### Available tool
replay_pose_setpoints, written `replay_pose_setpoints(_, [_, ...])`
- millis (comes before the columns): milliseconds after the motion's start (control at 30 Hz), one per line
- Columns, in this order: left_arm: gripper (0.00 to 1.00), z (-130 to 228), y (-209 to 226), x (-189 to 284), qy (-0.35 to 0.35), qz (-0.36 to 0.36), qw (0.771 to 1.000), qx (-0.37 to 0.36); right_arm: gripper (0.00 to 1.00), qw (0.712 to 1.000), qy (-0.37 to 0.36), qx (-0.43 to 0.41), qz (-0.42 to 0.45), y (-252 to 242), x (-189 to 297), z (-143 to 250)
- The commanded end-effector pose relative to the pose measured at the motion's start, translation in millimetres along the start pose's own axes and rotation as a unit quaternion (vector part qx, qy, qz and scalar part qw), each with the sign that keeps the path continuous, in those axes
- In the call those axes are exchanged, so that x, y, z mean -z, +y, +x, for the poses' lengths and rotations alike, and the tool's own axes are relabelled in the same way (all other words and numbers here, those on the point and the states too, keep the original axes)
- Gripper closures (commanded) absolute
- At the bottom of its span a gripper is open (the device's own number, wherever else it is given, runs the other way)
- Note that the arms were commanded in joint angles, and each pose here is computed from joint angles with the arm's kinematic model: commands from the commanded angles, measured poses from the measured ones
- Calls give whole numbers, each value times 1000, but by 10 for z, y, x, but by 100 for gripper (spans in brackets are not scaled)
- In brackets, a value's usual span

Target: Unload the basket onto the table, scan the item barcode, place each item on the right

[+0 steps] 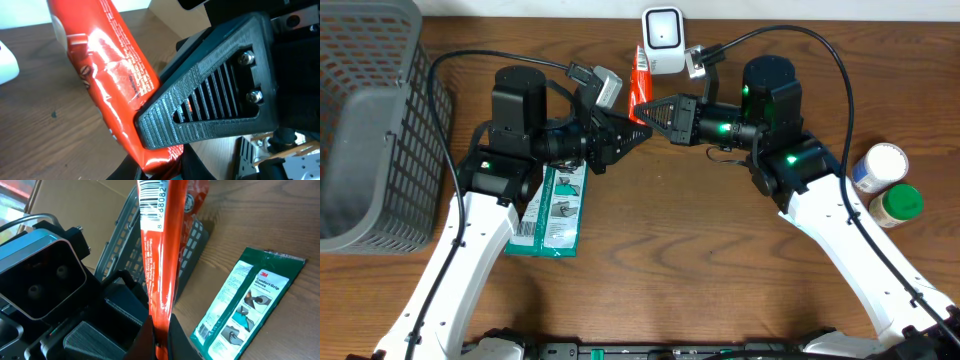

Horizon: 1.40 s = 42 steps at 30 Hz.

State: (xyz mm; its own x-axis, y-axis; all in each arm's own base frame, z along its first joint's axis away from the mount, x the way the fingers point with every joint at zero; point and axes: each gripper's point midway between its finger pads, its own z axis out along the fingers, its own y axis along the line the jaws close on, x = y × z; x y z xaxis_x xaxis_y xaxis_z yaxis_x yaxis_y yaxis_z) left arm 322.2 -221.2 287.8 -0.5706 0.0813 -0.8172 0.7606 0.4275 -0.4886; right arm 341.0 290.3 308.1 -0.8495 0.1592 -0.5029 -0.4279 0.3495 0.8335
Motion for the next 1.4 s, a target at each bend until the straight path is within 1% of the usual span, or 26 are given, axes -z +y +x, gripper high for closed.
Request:
replay_pose_setpoints(0, [92,-70,-6,19,-8,-3,1000,-10,96,1000,7,24,-18,171,22,22])
replay_pose_setpoints(33, [93,-70,-6,19,-8,-3,1000,-10,92,1000,7,24,-19,171,22,22])
replay_pose_setpoints(67, [93,-69,-6,19,-8,-3,1000,-10,82,1000,7,24,-19,171,22,22])
replay_pose_setpoints(100, [93,-68,-6,19,-7,-3,1000,-10,75,1000,7,24,-19,171,22,22])
replay_pose_setpoints(167, [93,-68,-6,19,-7,-3,1000,-9,67,999,7,25,-19,172,22,21])
replay_pose_setpoints(200, [93,-68,-6,19,-7,-3,1000,-10,57,1000,7,24,-19,171,23,18])
replay_pose_setpoints(233, [93,-68,-6,19,-7,-3,1000,-10,50,1000,6,25,-19,170,24,17])
replay_pose_setpoints(300, [93,-68,0,19,-8,-5,1000,-10,44,1000,6,25,-18,168,26,14])
replay_pose_setpoints(433, [92,-41,4,19,-3,-5,1000,-4,23,999,-4,51,-13,131,56,-42])
replay_pose_setpoints(500, [93,0,44,20,4,-16,1000,7,21,999,-12,53,-5,75,97,-96])
replay_pose_setpoints(633, [93,145,269,47,25,-82,996,36,21,998,-31,41,18,-106,242,-241])
replay_pose_setpoints(767, [93,239,434,92,41,-134,989,45,20,997,-45,31,53,-364,438,-354])
replay_pose_setpoints(833, [93,264,479,120,54,-159,985,33,20,996,-47,30,74,-516,549,-378])
replay_pose_setpoints(900, [93,267,532,174,72,-201,977,16,20,994,-48,20,100,-681,662,-382])
replay_pose_setpoints(967, [93,247,577,265,100,-258,961,-17,20,991,-51,6,125,-833,776,-390])
replay_pose_setpoints(1067, [93,86,600,420,136,-350,924,-68,20,983,-66,-13,168,-1064,967,-435])
replay_pose_setpoints(1200, [93,-142,617,464,167,-408,890,-121,20,973,-91,-42,209,-1298,1224,-510])
replay_pose_setpoints(1267, [93,-237,744,438,175,-437,871,-140,20,968,-102,-42,227,-1400,1363,-554])
replay_pose_setpoints(1367, [93,-298,982,331,189,-462,850,-167,18,955,-123,-47,266,-1583,1592,-613])
